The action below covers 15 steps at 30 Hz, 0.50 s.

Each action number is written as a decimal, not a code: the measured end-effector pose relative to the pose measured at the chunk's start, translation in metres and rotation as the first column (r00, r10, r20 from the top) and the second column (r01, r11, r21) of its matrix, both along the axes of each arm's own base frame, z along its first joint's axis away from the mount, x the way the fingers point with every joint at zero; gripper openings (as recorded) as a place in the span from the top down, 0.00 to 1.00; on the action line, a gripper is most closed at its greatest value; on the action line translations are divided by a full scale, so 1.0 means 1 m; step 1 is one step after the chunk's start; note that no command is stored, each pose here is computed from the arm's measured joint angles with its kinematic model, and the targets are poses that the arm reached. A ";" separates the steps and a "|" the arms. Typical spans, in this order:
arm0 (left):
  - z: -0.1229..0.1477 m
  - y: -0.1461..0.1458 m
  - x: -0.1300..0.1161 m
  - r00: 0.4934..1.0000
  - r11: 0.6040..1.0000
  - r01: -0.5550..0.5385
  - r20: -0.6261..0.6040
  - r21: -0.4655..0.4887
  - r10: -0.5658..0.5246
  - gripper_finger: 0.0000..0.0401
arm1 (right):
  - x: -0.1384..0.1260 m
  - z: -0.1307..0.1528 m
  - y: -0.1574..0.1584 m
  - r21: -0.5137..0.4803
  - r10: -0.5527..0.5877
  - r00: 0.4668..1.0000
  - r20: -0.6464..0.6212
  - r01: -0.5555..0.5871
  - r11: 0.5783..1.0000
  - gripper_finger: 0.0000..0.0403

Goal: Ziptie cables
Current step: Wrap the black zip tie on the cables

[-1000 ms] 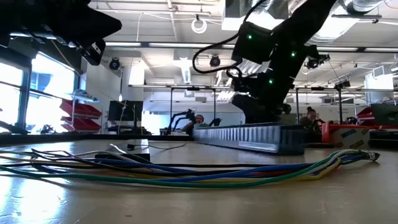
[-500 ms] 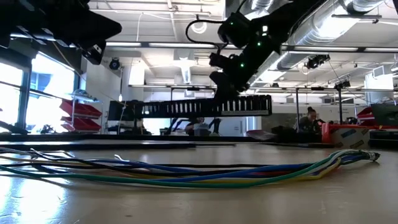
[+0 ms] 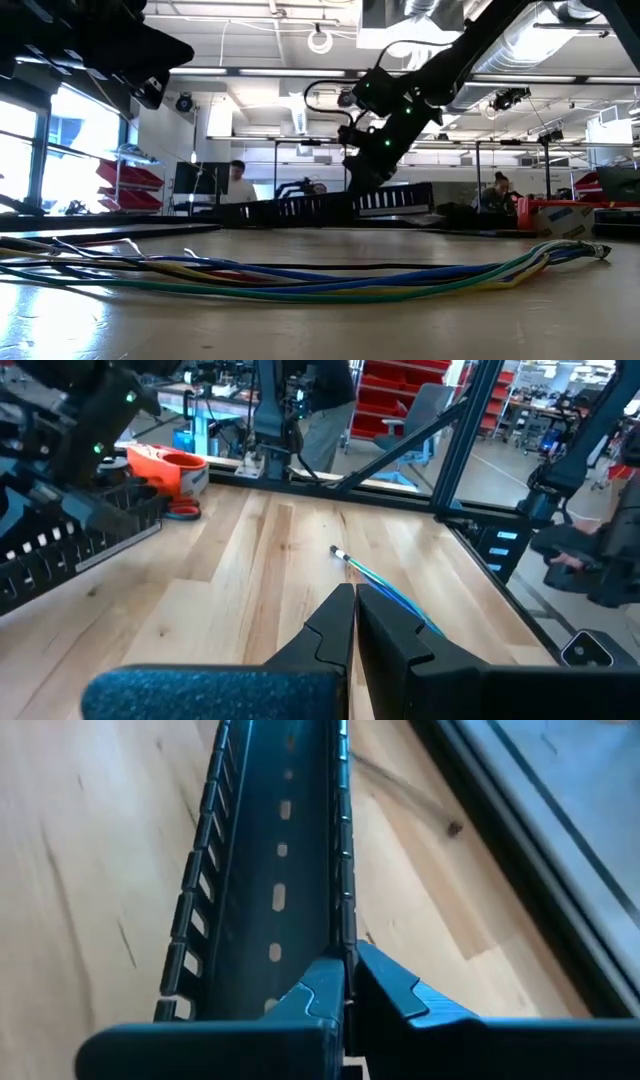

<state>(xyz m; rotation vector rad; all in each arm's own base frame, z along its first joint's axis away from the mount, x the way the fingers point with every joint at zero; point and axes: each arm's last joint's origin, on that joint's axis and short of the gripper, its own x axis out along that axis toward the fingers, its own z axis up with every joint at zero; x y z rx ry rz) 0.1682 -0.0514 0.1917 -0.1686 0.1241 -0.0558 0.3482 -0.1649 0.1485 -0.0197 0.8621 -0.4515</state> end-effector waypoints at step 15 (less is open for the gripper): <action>-0.017 0.002 -0.004 0.982 0.991 -0.057 -0.188 -0.123 0.033 1.00 | -0.003 0.051 0.019 -0.151 -0.054 0.995 0.088 0.067 0.986 1.00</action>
